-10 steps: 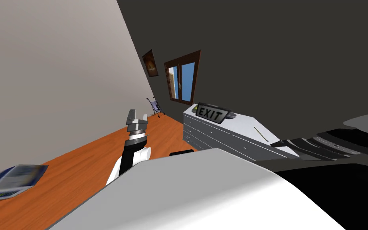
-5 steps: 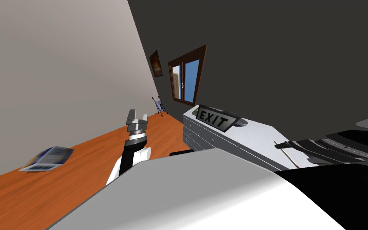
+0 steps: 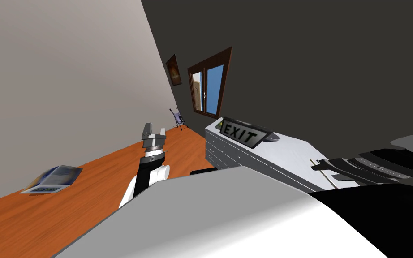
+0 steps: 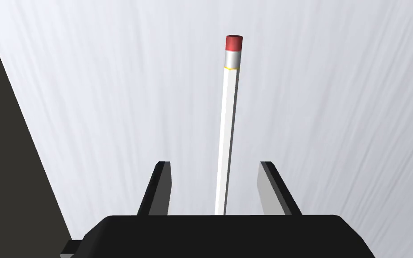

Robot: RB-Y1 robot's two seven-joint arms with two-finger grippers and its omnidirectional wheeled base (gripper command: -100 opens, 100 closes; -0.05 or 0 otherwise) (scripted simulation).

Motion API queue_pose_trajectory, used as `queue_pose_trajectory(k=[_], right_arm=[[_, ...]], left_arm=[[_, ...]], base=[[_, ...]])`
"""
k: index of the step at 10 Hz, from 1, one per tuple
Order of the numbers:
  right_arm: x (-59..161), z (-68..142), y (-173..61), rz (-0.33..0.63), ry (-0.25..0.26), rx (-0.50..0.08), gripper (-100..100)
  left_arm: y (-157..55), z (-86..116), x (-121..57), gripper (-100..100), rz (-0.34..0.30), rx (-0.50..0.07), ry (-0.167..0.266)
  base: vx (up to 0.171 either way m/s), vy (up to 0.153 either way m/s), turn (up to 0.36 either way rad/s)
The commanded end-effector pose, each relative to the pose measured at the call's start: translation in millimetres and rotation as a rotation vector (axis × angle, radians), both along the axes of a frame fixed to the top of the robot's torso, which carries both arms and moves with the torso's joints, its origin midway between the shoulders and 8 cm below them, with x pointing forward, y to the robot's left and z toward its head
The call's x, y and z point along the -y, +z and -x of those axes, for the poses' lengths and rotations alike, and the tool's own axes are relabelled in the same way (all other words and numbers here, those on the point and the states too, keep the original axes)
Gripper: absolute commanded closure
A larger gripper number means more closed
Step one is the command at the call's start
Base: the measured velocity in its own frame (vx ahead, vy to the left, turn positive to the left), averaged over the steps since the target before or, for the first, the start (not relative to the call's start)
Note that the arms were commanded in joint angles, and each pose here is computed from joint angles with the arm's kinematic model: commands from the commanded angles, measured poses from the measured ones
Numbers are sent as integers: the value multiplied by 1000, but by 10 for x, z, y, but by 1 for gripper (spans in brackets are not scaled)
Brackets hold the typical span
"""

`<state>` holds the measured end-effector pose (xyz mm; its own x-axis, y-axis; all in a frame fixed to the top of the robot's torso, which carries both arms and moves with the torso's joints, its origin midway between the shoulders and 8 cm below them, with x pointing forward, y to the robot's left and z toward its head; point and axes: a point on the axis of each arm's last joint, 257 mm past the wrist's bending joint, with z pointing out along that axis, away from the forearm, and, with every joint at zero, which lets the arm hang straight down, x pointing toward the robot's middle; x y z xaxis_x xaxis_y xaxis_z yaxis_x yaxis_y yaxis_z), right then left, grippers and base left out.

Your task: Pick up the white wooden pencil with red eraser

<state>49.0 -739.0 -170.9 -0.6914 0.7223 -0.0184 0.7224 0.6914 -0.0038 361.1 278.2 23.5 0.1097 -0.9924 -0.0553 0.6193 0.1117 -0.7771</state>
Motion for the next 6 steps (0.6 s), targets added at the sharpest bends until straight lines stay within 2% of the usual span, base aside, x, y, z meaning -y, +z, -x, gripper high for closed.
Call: queue_pose_trajectory(k=[1, 4, 5, 6], right_arm=[[0, 0, 0, 0, 0, 0, 100], [2, 6, 0, 0, -6, -1, 100], [1, 5, 0, 0, -5, -1, 0], [-22, -8, 114, -3, -3, -4, 100]], left_arm=[[0, 0, 0, 0, 0, 0, 0], [0, 0, 0, 0, 0, 0, 0], [0, 0, 0, 0, 0, 0, 0], [0, 0, 0, 0, 0, 0, 0]], base=[[0, 0, 0], [0, 0, -9], [0, 0, 0], [-8, -5, 36]])
